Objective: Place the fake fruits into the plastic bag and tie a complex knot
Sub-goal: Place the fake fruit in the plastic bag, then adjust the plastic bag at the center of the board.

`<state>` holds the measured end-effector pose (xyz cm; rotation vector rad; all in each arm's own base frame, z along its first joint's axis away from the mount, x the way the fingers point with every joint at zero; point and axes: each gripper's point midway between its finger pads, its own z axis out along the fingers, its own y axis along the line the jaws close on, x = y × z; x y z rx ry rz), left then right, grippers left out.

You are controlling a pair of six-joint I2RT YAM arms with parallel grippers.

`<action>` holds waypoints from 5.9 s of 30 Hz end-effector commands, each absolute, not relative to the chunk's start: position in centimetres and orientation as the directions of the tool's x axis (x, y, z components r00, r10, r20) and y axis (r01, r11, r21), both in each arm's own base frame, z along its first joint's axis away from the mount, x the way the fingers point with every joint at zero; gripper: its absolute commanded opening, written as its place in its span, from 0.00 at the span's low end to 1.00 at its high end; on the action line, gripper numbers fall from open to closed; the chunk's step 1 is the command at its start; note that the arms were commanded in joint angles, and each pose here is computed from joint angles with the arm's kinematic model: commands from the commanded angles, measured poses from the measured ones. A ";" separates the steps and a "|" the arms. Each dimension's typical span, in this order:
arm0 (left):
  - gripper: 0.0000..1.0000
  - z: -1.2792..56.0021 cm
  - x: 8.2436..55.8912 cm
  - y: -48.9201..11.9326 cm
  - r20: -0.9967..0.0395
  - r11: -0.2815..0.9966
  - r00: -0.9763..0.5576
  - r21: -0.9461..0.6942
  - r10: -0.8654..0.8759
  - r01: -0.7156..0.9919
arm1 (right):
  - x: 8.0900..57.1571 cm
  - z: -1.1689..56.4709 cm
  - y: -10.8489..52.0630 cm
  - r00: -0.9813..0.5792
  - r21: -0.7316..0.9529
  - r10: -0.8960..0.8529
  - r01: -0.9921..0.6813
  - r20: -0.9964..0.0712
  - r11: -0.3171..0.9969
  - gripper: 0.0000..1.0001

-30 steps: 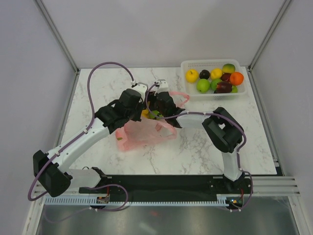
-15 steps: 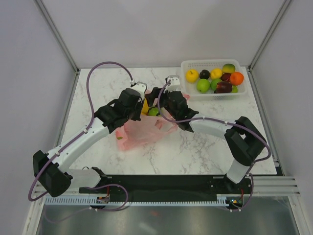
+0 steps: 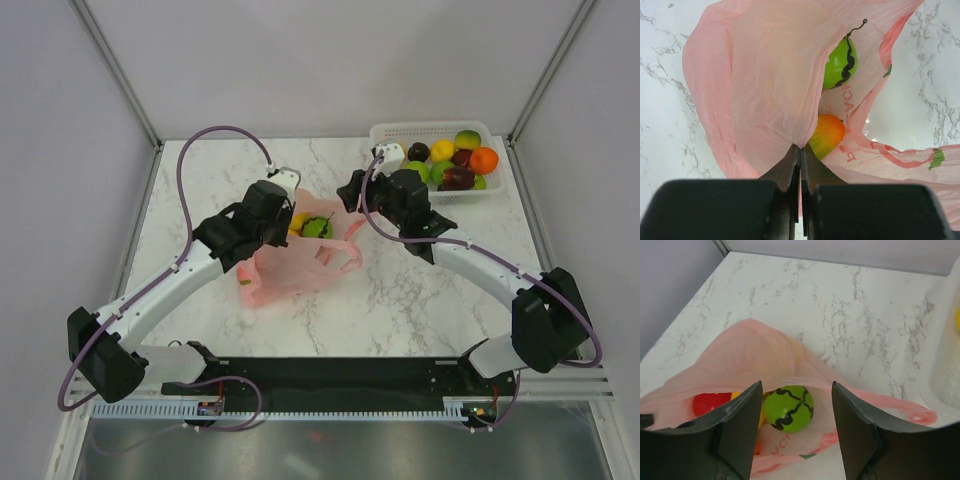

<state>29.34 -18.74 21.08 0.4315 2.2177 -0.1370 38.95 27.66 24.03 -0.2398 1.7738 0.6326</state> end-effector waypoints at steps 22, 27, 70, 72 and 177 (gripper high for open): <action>0.02 21.9 29.6 -19.3 -0.794 0.930 -0.559 0.021 0.239 0.367 | 43.1 16.2 17.8 -0.373 -0.134 -0.254 -0.317 -0.892 0.939 0.59; 0.02 21.9 29.6 -19.5 -0.792 0.928 -0.561 0.018 0.241 0.373 | 44.5 16.2 18.0 -0.355 -0.193 -0.308 -0.324 -0.883 0.926 0.63; 0.02 22.2 29.4 -19.5 -0.796 0.926 -0.558 0.010 0.236 0.378 | 42.6 16.2 19.3 -0.313 -0.264 -0.385 -0.365 -0.868 0.893 0.63; 0.02 22.1 29.4 -19.5 -0.795 0.926 -0.559 0.011 0.237 0.378 | 42.9 15.9 19.5 -0.315 -0.271 -0.395 -0.372 -0.863 0.888 0.63; 0.94 26.9 18.8 -31.5 -0.508 0.747 -0.694 -0.661 -0.510 -0.065 | 35.5 21.2 11.2 -0.354 0.294 0.253 -0.068 -0.901 0.953 0.49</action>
